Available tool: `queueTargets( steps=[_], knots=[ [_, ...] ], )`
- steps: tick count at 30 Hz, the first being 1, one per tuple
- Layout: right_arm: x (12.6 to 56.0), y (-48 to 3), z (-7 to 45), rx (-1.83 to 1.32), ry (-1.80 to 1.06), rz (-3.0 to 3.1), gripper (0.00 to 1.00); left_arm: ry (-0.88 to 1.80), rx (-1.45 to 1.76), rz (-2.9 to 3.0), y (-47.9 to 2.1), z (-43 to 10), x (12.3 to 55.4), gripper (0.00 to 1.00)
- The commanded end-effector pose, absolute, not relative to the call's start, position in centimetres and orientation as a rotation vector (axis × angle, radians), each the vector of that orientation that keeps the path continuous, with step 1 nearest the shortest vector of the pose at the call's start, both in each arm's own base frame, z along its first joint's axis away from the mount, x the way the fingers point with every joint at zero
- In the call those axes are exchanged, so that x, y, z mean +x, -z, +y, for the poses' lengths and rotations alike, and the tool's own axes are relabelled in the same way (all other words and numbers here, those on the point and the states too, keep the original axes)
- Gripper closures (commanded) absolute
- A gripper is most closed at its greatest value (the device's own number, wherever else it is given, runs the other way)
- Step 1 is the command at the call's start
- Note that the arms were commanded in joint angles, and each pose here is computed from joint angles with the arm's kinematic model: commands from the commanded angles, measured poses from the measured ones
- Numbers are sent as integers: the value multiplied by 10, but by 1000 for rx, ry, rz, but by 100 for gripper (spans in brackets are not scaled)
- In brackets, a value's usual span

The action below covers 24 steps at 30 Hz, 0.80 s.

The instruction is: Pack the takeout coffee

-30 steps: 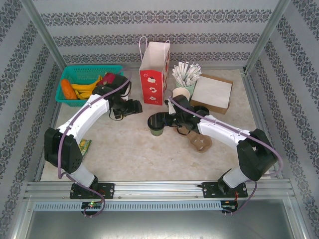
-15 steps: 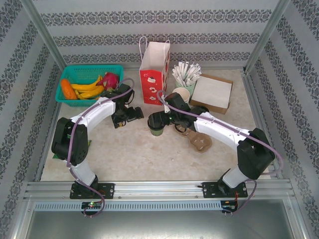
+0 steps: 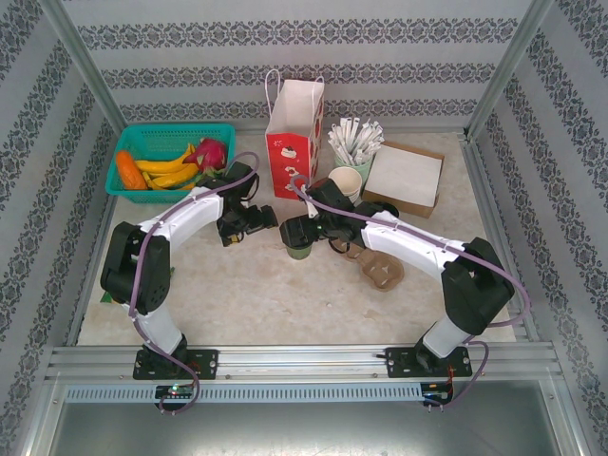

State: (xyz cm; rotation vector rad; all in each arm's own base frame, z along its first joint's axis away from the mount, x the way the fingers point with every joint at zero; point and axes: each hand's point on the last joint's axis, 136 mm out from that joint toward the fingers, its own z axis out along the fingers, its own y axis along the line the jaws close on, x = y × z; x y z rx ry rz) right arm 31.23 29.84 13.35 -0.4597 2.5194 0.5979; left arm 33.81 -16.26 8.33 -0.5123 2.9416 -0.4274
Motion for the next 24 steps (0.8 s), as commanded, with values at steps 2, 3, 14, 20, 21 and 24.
queueTargets(
  steps=[2,3,14,20,21,24],
  knots=[
    [314,-130,304,-453,-592,2536,2,438,-510,2953,-78,-168,336,0],
    [313,-128,304,-454,-591,2541,2,441,-507,2952,-79,-169,337,0],
    [306,-96,302,-432,-557,2631,12,446,-496,2966,-76,-173,335,0],
    [293,-78,295,-418,-565,2695,13,450,-486,2967,-77,-175,337,0],
    [291,-80,297,-418,-590,2690,13,452,-486,2963,-79,-175,338,0],
    [291,-93,297,-429,-620,2658,15,436,-484,2939,-83,-172,341,0]
  ],
)
